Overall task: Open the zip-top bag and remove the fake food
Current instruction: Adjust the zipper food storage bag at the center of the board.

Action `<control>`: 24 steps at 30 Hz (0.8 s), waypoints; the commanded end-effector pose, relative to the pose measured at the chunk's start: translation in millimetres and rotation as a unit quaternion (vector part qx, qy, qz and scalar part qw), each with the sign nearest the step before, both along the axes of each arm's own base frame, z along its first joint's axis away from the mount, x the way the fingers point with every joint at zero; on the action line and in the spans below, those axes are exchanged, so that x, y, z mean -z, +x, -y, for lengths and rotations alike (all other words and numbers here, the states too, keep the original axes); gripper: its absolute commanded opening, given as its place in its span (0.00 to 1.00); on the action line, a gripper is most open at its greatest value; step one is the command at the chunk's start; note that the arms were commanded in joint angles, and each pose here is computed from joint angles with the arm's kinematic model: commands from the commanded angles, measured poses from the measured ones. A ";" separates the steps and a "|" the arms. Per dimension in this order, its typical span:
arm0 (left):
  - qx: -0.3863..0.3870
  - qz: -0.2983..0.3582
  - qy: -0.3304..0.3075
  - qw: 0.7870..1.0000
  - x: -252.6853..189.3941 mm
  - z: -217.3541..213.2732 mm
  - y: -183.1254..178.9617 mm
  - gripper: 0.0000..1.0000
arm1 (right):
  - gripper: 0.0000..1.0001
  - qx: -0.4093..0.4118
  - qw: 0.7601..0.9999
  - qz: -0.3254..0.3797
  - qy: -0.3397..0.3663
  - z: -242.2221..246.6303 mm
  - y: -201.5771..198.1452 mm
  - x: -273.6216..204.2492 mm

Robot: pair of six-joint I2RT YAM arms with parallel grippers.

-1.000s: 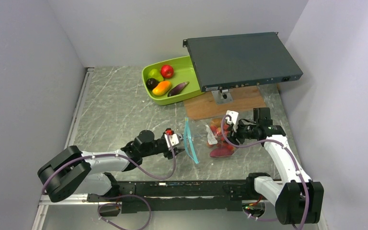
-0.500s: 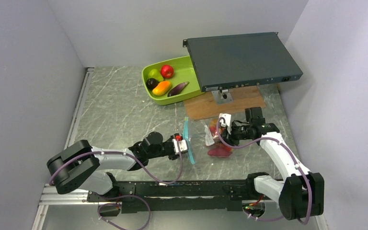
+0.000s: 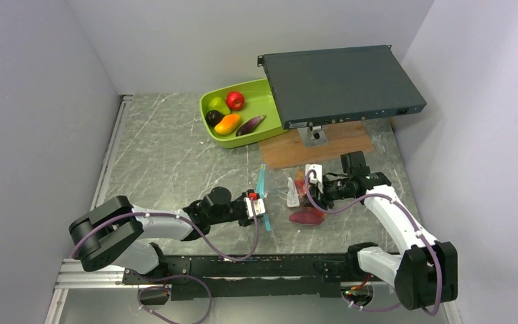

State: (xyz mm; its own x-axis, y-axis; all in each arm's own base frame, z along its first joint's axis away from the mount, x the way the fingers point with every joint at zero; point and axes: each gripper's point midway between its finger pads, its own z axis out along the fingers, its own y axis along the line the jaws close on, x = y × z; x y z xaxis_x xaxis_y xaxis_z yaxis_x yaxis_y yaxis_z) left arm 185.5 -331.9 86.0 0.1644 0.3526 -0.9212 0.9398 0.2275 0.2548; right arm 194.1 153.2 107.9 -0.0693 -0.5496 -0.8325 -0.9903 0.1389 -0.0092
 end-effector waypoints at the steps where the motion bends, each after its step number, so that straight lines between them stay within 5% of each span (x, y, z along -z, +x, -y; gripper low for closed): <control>1: 0.013 0.021 -0.028 0.999 -17.9 12.4 1.5 0.53 | 0.37 -0.024 0.998 0.043 0.029 -3.4 -1.8 -27.5; 17: 0.032 0.034 -0.034 0.998 -23.1 17.3 -2.7 0.55 | 0.54 0.094 0.994 0.060 -0.015 25.0 36.9 -24.1; 24: 0.037 0.043 -0.037 0.998 -27.1 18.1 -5.6 0.55 | 0.60 0.057 0.996 0.065 -0.013 26.8 22.4 -28.2</control>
State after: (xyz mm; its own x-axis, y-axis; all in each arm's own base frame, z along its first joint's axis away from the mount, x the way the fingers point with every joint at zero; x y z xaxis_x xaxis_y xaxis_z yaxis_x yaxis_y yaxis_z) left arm 181.6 -337.0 88.1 0.1994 0.3412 -0.9186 0.9393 0.2007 0.2784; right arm 217.8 125.3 118.9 -0.1016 -0.5754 -0.8115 -0.9502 0.2978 -0.0922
